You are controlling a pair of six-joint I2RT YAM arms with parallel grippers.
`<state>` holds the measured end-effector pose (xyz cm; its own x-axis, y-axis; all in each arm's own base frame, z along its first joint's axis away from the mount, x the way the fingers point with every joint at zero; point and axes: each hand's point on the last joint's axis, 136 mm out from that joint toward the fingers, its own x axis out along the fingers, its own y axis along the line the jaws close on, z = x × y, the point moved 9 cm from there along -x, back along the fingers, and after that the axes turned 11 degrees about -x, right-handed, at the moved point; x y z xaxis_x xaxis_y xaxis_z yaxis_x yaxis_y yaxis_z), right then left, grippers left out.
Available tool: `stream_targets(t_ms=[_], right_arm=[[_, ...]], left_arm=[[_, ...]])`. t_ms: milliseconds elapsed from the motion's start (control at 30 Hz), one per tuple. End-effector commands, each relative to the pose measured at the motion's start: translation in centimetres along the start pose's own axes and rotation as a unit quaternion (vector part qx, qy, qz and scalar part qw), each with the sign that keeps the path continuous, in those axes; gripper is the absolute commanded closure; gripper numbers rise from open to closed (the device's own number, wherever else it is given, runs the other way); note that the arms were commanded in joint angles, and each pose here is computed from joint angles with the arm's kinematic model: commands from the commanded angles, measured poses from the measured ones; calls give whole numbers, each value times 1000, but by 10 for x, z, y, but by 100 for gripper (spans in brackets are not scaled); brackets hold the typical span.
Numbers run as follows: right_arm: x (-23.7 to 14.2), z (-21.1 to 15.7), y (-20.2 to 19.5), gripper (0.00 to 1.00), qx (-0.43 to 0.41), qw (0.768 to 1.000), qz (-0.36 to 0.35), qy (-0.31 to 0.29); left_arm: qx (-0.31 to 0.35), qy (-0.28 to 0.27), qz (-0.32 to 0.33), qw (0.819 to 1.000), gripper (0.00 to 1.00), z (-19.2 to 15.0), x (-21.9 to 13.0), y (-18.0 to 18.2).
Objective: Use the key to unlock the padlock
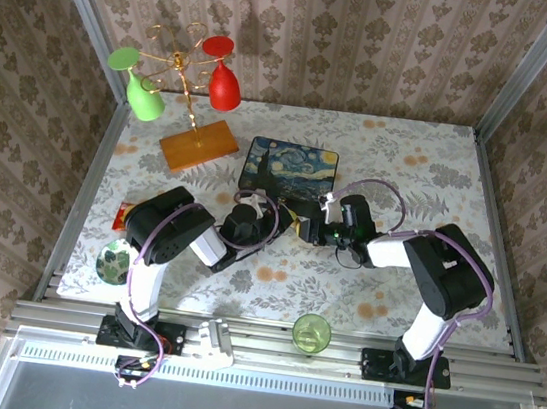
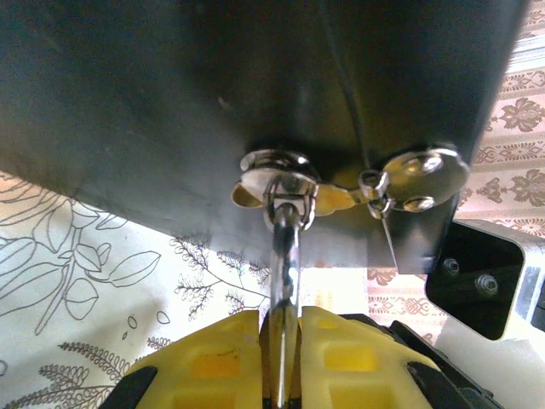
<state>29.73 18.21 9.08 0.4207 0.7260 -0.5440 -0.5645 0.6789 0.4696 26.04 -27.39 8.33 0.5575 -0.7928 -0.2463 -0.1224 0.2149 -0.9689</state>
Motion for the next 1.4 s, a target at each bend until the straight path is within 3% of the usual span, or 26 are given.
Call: stream_targets(t_ms=[0, 200, 600, 833, 967, 1133, 1300, 1367], right_arm=[[4, 3, 5, 70, -41, 999, 11, 5], [2, 5, 11, 75, -64, 998, 0, -3], [0, 7, 16, 83, -153, 978, -144, 18], [2, 4, 21, 80, -175, 971, -158, 22], [-2, 1, 20, 71, -183, 968, -168, 32], [-2, 0, 30, 61, -252, 940, -223, 60], [6, 7, 39, 62, -304, 895, -316, 78], [6, 11, 41, 63, -308, 893, -322, 67]], left_arm=[[5, 31, -35, 999, 100, -10, -2, -16], [5, 33, -38, 999, 100, -10, -2, -18], [4, 35, -42, 998, 100, -11, -3, -22], [1, 33, -43, 999, 100, -11, -5, -23], [2, 30, -42, 999, 100, -10, -6, -22], [3, 29, -38, 999, 100, -10, -6, -21], [3, 30, -40, 999, 100, -10, -6, -22], [3, 31, -36, 999, 100, -10, -6, -21]])
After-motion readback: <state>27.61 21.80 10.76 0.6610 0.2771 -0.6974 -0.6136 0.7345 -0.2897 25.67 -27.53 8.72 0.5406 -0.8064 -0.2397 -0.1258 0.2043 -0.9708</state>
